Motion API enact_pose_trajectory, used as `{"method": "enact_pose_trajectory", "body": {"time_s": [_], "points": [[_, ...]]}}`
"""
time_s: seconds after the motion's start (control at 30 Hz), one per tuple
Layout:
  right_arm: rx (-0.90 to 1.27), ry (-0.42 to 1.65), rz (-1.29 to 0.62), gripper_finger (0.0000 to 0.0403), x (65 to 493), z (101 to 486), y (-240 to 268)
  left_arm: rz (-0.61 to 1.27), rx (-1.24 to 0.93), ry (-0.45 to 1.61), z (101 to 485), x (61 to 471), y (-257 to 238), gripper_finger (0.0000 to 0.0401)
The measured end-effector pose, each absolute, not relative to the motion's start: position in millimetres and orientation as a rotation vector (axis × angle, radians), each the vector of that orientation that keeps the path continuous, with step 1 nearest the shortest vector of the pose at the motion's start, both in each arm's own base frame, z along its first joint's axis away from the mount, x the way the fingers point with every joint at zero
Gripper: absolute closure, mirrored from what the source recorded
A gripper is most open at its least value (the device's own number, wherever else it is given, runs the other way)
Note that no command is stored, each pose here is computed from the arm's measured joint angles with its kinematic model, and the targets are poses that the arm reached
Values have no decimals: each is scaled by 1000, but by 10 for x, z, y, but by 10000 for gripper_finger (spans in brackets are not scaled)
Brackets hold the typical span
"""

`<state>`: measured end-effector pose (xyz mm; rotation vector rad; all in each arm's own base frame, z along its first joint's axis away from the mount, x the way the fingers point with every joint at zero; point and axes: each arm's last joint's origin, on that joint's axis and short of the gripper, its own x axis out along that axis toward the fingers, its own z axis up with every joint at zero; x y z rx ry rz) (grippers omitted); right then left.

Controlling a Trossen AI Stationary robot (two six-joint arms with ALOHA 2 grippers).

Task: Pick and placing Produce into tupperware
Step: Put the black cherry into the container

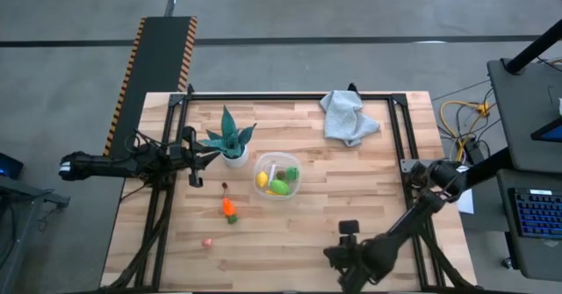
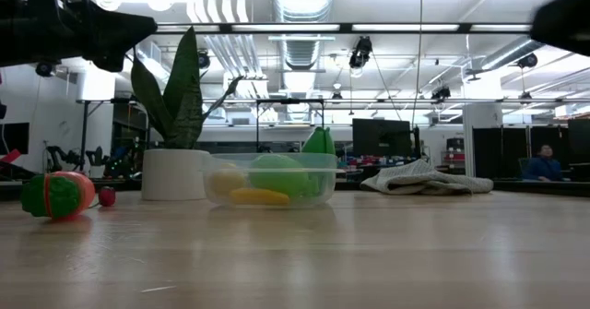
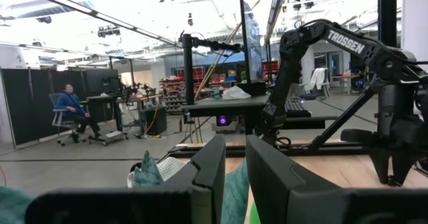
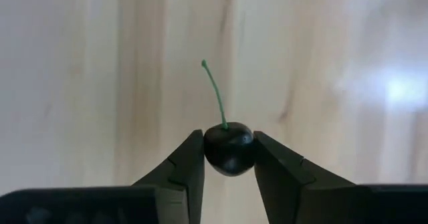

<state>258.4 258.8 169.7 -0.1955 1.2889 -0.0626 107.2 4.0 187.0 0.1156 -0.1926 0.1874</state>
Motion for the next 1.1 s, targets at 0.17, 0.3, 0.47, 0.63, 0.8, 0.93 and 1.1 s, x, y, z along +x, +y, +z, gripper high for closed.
{"method": "enact_pose_trajectory", "body": {"time_s": [0.17,0.3,0.47,0.63,0.8,0.93,1.1], "points": [[-253,1256,-58,302,2887,1794,2353,188,114,-205,1882,1069,40,353],[-300,1217,-57,302,3139,1924,2153,188,112,-207,1882,1069,40,353],[-380,1174,-31,302,3438,2111,1866,188,111,-207,1883,1069,40,353],[-457,1140,-16,302,3692,2234,1511,190,108,-235,1909,1063,40,353],[-513,1109,-3,302,3900,2276,1122,188,108,-241,1915,1061,39,353],[-516,1087,13,302,4026,2293,812,187,110,-223,1898,1072,39,353],[-489,1054,35,302,4129,2312,490,186,112,-213,1889,1081,39,353]]}}
